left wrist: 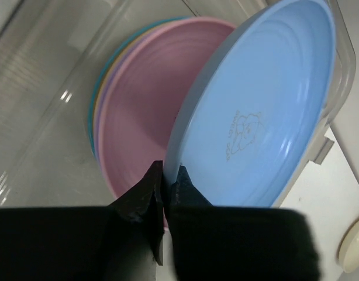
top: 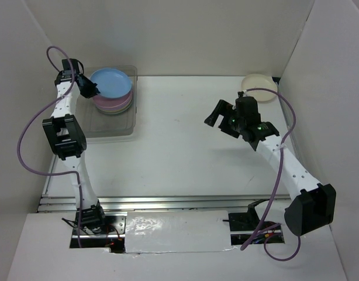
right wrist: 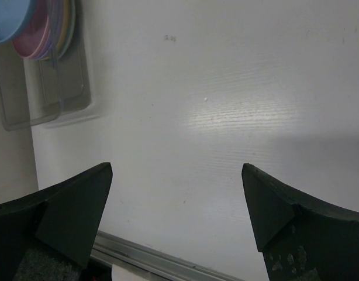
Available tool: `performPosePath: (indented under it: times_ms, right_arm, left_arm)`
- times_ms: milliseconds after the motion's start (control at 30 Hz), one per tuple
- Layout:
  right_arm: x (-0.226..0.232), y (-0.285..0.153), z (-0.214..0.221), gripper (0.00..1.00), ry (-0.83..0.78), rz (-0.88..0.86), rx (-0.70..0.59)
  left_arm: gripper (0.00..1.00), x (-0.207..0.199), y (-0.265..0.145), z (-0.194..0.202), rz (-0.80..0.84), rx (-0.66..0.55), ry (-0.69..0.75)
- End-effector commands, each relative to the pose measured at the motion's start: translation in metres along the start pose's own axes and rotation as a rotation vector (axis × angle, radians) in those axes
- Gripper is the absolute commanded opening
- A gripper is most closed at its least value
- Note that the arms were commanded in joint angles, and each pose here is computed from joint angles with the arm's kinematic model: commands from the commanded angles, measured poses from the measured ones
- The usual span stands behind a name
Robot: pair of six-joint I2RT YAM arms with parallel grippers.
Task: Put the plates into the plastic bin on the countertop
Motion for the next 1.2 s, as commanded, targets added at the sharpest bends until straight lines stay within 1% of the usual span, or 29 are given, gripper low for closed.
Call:
performPosePath:
  times_ms: [0,67,100,133,200,233,267,300,333,367,433,467,500,533,567,600,633,667,700,733,767,800,867,900,933,967,1033,1100,1167]
  right_arm:
    - [0.008,-0.002,-0.01,1.0,-0.04,-0.051,-0.038]
    - [0.009,-0.003,-0.012,1.0,-0.041,-0.054,-0.046]
    - [0.01,-0.005,-0.013,1.0,-0.044,-0.056,-0.05]
    - [0.011,-0.005,-0.015,1.0,-0.043,-0.059,-0.058]
    - [0.012,-0.003,-0.02,1.0,-0.042,-0.056,-0.062]
    - [0.01,-0.002,-0.023,1.0,-0.036,-0.043,-0.065]
    - [0.006,0.001,-0.03,1.0,-0.031,-0.022,-0.074]
    - [0.002,0.004,-0.033,1.0,-0.025,-0.008,-0.076]
    - [-0.007,0.006,-0.043,1.0,-0.003,0.017,-0.092]
    - [-0.016,0.013,-0.049,1.0,0.011,0.049,-0.093]
    - [-0.048,0.021,-0.068,1.0,0.083,0.133,-0.119]
    - [-0.068,0.034,-0.078,1.0,0.124,0.197,-0.119]
    - [-0.085,0.04,-0.08,1.0,0.164,0.241,-0.111]
    - [-0.103,0.053,-0.088,1.0,0.238,0.288,-0.113]
    - [-0.138,0.05,-0.099,1.0,0.311,0.372,-0.149]
    - [-0.152,0.055,-0.11,1.0,0.349,0.388,-0.188]
    - [-0.162,0.056,-0.121,1.0,0.412,0.402,-0.226]
    - [-0.191,0.062,-0.124,1.0,0.464,0.453,-0.235]
    - [-0.203,0.065,-0.13,1.0,0.512,0.485,-0.261]
    - [-0.214,0.065,-0.136,1.0,0.547,0.518,-0.281]
    - [-0.226,0.067,-0.144,1.0,0.575,0.563,-0.309]
    - [-0.237,0.065,-0.153,1.0,0.595,0.611,-0.378]
    - [-0.247,0.077,-0.162,1.0,0.62,0.597,-0.409]
    - [-0.253,0.083,-0.164,1.0,0.672,0.567,-0.395]
    - [-0.261,0.097,-0.171,1.0,0.698,0.558,-0.382]
    - [-0.268,0.101,-0.174,1.0,0.726,0.566,-0.374]
    - [-0.284,0.12,-0.186,1.0,0.735,0.578,-0.372]
    - [-0.293,0.128,-0.19,1.0,0.743,0.607,-0.365]
    - [-0.301,0.143,-0.197,1.0,0.765,0.593,-0.379]
  left_arm:
    - [0.16,-0.026,-0.013,-0.004,0.095,-0.003,-0.01]
    - [0.45,-0.026,-0.017,0.001,0.085,0.002,0.001]
    - [0.99,-0.022,-0.018,0.005,0.071,0.005,0.004]
    - [0.99,-0.031,-0.035,0.002,0.094,-0.017,0.017]
    - [0.99,-0.032,-0.047,0.006,0.095,-0.029,0.024]
    - [0.99,-0.04,-0.071,-0.003,0.102,-0.083,0.029]
    - [0.99,-0.036,-0.077,-0.001,0.081,-0.089,0.03]
    - [0.99,-0.038,-0.094,-0.005,0.075,-0.122,0.028]
    - [0.99,-0.035,-0.1,-0.008,0.051,-0.143,0.025]
    - [0.99,-0.028,-0.107,-0.005,0.014,-0.135,0.022]
    - [0.99,-0.02,-0.121,-0.006,-0.025,-0.153,0.021]
    - [0.99,-0.009,-0.122,0.001,-0.059,-0.131,0.024]
    - [0.99,-0.007,-0.131,0.002,-0.056,-0.131,0.043]
    - [0.99,0.004,-0.128,0.013,-0.058,-0.076,0.049]
    - [0.99,0.011,-0.129,0.021,-0.064,-0.042,0.056]
    - [0.99,0.013,-0.14,0.029,-0.046,-0.01,0.104]
    - [0.99,0.021,-0.139,0.054,-0.032,0.083,0.136]
    - [0.99,0.022,-0.144,0.067,-0.016,0.116,0.175]
    - [0.99,0.014,-0.161,0.086,0.027,0.137,0.269]
    - [0.99,0.027,-0.158,0.11,0.01,0.185,0.31]
    - [0.99,0.027,-0.163,0.126,0.032,0.197,0.358]
    - [0.99,0.01,-0.177,0.148,0.121,0.195,0.454]
    - [0.99,0.013,-0.185,0.172,0.109,0.229,0.511]
    - [0.99,0.01,-0.189,0.19,0.12,0.256,0.555]
    - [0.99,0.009,-0.194,0.194,0.115,0.254,0.573]
    - [0.99,0.006,-0.201,0.196,0.114,0.236,0.592]
    - [0.99,-0.002,-0.215,0.215,0.146,0.243,0.637]
    - [0.99,-0.01,-0.234,0.224,0.194,0.207,0.677]
    - [0.99,-0.007,-0.241,0.228,0.222,0.204,0.716]
Point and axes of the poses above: each gripper's point midway between its finger pads, its own y axis out along the fingers, its own x axis along the line the jaws close on, z = x × y, the point moved 1 cm from there along -y, back along the fingers, and after that the axes turned 9 degrees about -y, right-handed, at the moved point
